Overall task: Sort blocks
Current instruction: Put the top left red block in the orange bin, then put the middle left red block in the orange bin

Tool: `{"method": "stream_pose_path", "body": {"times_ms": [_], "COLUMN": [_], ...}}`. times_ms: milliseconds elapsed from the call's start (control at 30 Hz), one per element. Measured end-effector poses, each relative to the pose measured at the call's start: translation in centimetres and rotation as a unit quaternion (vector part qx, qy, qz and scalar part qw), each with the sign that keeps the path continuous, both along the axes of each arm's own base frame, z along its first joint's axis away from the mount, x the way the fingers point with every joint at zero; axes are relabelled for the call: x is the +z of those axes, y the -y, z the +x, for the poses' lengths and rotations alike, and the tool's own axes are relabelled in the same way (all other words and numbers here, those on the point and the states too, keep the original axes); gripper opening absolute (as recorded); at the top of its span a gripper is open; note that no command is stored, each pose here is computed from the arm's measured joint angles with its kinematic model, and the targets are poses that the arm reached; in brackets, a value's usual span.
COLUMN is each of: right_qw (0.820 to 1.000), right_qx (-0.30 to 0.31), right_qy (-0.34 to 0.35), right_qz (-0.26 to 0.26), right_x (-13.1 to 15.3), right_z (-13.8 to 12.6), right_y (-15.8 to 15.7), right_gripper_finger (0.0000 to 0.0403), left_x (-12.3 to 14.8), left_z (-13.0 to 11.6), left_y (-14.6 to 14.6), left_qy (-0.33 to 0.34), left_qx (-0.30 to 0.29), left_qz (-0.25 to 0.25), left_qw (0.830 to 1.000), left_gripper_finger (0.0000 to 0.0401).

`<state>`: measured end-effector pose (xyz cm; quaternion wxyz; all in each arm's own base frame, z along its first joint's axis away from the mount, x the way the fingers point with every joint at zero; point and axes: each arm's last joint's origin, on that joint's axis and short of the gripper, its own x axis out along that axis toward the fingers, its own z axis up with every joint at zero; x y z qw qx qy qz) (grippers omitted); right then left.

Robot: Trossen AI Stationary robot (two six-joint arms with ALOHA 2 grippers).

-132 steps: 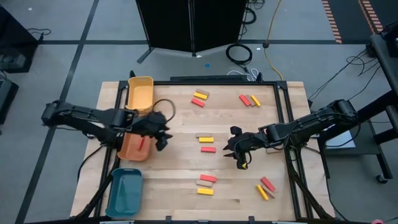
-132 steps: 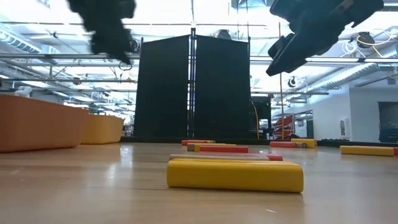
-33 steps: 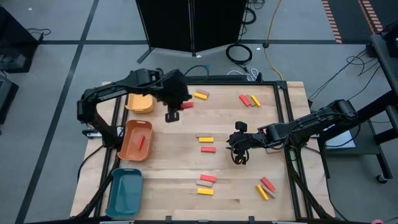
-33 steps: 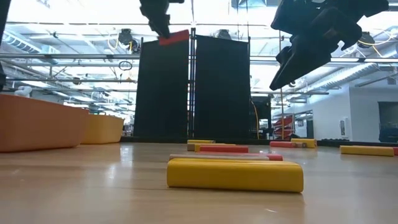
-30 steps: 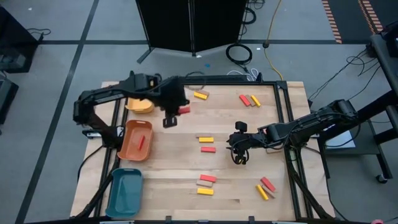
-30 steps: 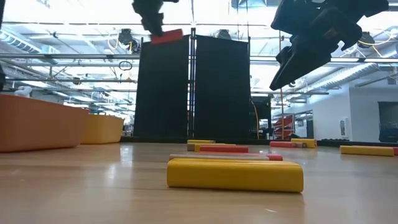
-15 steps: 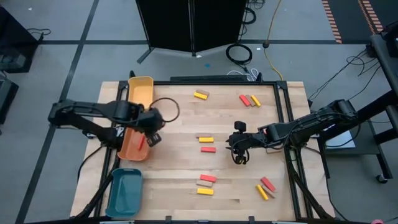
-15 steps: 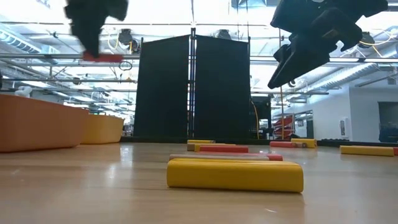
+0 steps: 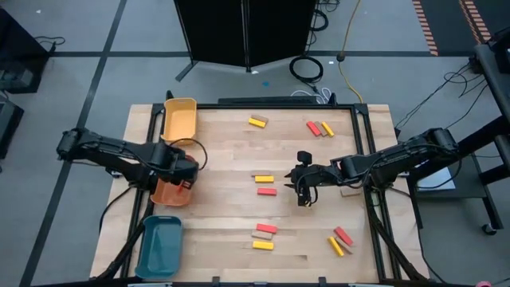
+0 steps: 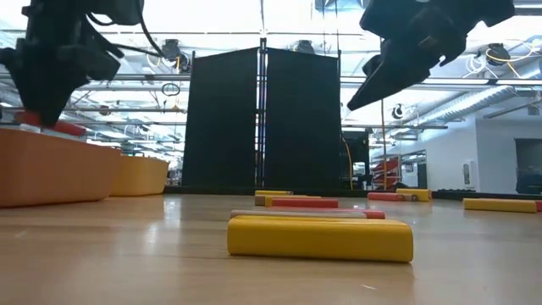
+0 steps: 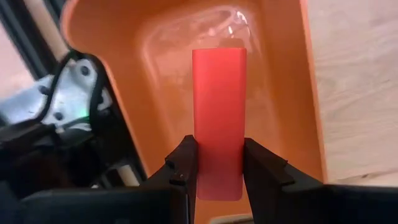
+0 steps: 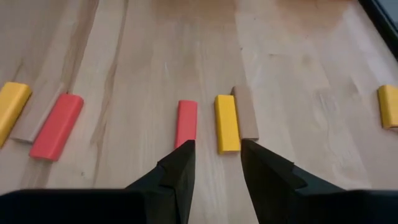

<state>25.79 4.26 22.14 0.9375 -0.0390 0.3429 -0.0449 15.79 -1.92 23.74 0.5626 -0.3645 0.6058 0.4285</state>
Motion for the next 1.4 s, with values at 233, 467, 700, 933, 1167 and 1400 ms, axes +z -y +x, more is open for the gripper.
{"method": "stream_pose_path", "body": {"times_ms": [233, 467, 700, 933, 1167, 1400], "right_qw": [0.998, 0.993, 0.990, 0.991, 0.994, 0.998], "right_qx": [-0.002, -0.025, -0.024, -0.023, -0.022, -0.042], "right_qy": [0.053, 0.116, 0.136, 0.132, 0.105, 0.046], "right_qz": [-0.019, 0.013, 0.015, 0.014, 0.010, 0.029], "right_x": [0.9, 1.9, 2.2, 2.2, 1.7, 0.6], "right_z": [0.8, 1.5, 1.6, 1.6, 1.4, 0.7], "right_y": [1.0, 1.2, 1.2, 1.2, 1.2, 1.3], "right_gripper_finger": [0.0123, 0.0123, 0.0123, 0.0123, 0.0123, 0.0123], "left_x": [-0.1, -0.1, -0.1, -0.1, 0.7, 3.3], "left_z": [-0.1, -0.1, -0.1, 0.0, 1.8, 5.7], "left_y": [-0.2, -0.2, -0.1, -0.2, -0.8, -2.4], "left_qy": [-0.002, -0.005, -0.007, -0.006, 0.078, 0.223], "left_qx": [-0.029, -0.066, -0.092, -0.120, -0.145, -0.208], "left_qz": [0.032, 0.021, 0.017, 0.015, 0.029, 0.119], "left_qw": [0.999, 0.998, 0.996, 0.993, 0.986, 0.945], "left_gripper_finger": [0.0096, 0.0131, 0.0187, 0.0218, 0.0219, 0.0219]}}
